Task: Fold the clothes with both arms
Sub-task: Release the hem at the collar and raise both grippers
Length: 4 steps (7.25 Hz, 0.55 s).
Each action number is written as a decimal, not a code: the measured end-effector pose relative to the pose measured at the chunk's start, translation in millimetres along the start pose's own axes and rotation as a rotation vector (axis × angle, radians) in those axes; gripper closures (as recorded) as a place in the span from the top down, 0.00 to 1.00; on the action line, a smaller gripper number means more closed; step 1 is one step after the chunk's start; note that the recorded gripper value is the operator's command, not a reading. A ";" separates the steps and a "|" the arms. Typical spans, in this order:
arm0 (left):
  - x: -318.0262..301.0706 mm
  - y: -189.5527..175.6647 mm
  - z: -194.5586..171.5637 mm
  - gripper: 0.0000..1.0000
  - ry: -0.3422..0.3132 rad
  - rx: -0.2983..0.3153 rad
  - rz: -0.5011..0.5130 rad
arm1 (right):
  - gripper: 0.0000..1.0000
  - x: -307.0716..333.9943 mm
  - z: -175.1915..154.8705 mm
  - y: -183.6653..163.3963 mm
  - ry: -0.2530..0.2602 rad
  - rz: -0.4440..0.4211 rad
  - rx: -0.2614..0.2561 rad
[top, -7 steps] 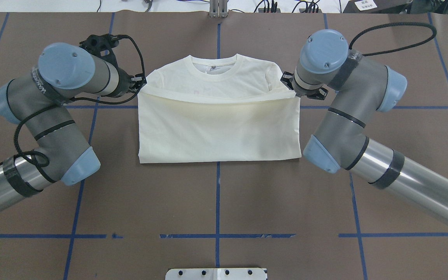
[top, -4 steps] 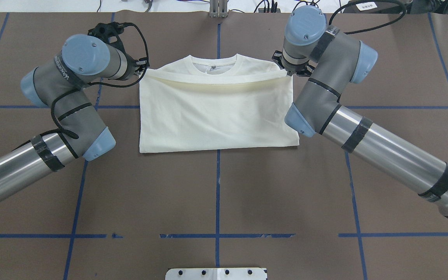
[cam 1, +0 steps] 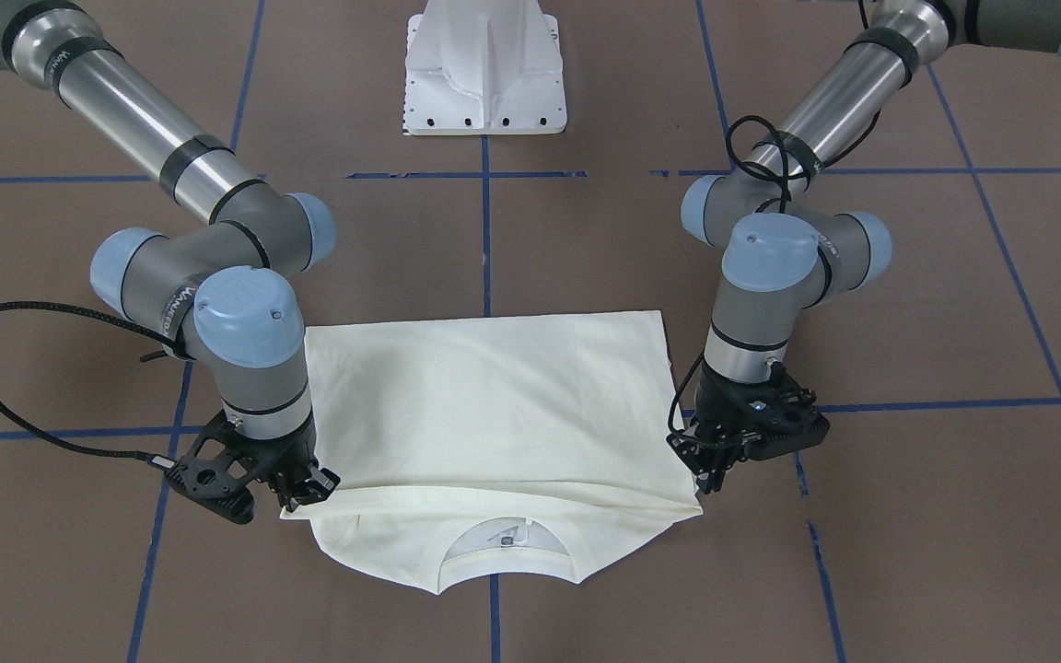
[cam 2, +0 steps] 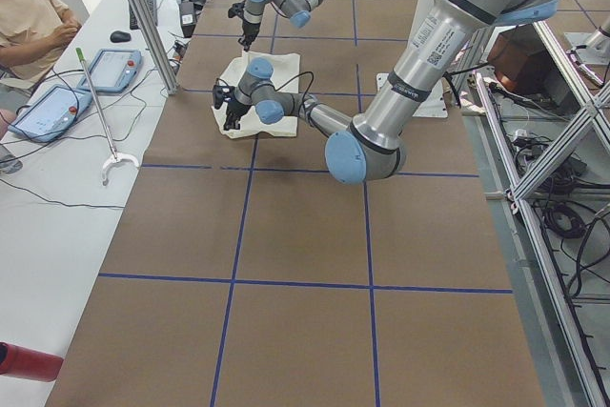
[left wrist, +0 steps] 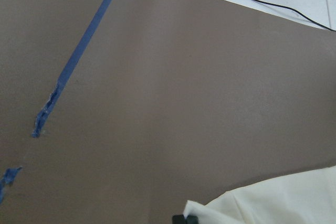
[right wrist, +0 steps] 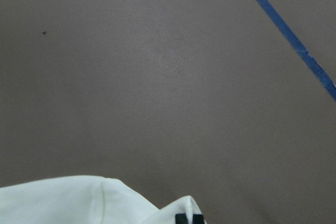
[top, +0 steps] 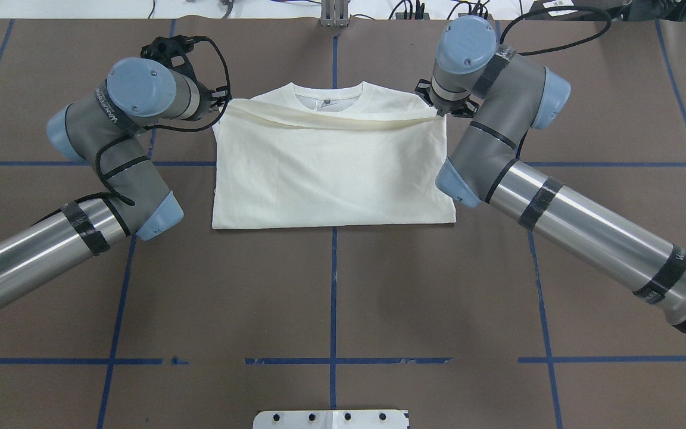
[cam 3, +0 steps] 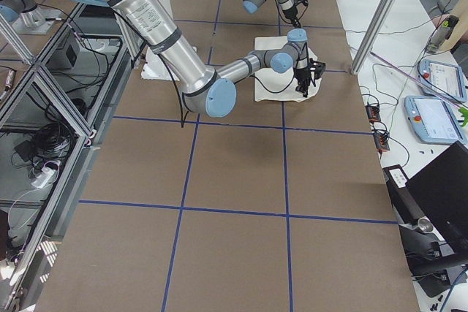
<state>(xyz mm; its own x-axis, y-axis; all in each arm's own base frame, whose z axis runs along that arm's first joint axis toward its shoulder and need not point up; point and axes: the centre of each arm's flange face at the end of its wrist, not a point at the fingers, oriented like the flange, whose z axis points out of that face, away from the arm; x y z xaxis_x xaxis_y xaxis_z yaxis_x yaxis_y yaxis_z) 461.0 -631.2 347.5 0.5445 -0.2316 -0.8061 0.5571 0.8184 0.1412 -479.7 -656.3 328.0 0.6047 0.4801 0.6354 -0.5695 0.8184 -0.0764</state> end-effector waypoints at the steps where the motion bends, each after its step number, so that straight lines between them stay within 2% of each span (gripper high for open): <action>1: 0.3 -1.6 -2.3 0.28 0.023 0.005 0.000 | 0.48 -4.3 -6.4 0.8 -0.015 0.000 0.001; 2: 2.7 -3.9 -8.0 0.29 0.051 0.011 0.001 | 0.57 -5.1 -18.4 2.8 -0.040 0.002 -0.004; 3: 4.4 -5.2 -13.9 0.31 0.071 0.009 0.000 | 0.72 7.9 -34.2 13.1 -0.076 0.003 -0.031; 4: 3.5 -4.2 -16.9 0.32 0.084 -0.009 -0.002 | 0.72 33.2 -49.5 35.4 -0.112 0.019 -0.075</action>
<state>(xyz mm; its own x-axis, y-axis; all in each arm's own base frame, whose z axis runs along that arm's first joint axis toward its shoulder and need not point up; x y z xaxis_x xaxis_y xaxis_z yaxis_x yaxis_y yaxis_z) 450.0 -626.5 334.4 0.4891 -0.1886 -0.8516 0.5523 0.8226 0.1350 -452.3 -595.7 308.4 0.5259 0.4607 0.7150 -0.5344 0.8330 -0.1436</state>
